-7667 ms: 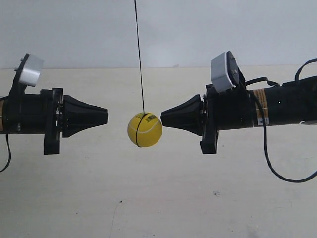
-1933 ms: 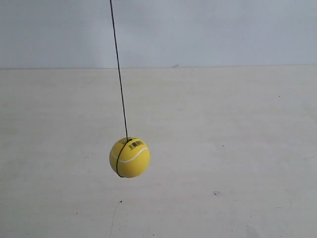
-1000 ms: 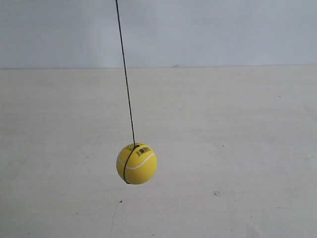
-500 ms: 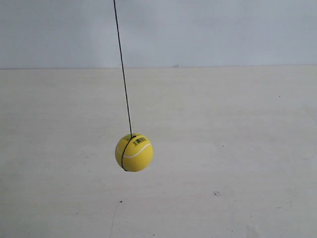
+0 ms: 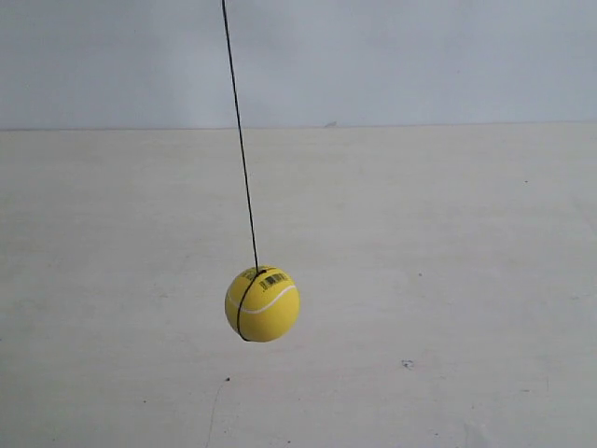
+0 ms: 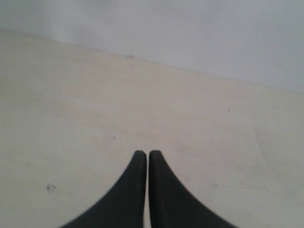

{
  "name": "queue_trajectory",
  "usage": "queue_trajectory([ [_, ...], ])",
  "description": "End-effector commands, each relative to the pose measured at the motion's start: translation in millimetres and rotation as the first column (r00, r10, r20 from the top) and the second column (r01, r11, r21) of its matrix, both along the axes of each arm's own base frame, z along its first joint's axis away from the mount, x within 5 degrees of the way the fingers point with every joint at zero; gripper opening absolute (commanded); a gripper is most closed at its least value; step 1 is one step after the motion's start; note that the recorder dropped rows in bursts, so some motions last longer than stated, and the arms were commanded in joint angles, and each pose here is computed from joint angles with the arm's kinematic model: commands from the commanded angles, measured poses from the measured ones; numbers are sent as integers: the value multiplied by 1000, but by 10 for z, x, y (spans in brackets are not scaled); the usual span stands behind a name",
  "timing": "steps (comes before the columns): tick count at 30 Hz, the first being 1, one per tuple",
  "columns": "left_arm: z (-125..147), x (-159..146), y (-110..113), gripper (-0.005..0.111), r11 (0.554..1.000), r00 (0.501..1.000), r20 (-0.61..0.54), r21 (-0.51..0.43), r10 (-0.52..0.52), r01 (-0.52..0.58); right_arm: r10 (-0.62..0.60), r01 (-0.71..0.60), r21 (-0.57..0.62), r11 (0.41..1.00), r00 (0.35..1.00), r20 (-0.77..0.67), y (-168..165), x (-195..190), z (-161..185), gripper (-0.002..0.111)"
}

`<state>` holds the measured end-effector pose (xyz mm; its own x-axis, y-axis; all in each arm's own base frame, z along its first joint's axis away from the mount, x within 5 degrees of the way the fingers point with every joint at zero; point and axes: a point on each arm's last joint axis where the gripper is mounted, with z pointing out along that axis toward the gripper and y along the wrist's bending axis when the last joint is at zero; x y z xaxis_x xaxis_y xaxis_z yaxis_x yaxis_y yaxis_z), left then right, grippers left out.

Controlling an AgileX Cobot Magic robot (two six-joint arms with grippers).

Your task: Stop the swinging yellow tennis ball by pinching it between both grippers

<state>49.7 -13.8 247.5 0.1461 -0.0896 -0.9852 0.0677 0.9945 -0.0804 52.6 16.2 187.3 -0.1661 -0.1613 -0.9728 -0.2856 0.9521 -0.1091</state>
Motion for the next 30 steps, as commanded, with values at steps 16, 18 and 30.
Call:
queue_trajectory([
  [16, -6, -1, -8, 5, 1000, 1000, 0, -22, -16, 16, -145, 147, 51, 988, 988, -52, -69, 5, -38, 0],
  [18, -6, -1, -8, 5, 1000, 1000, 0, -22, -16, 16, -151, 156, 85, 984, 987, -62, -69, 5, -38, 0],
  [30, -7, -1, -13, 5, 1000, 1000, -1, -21, -21, 21, -151, 156, 84, 984, 987, -61, -69, 5, -38, 0],
])
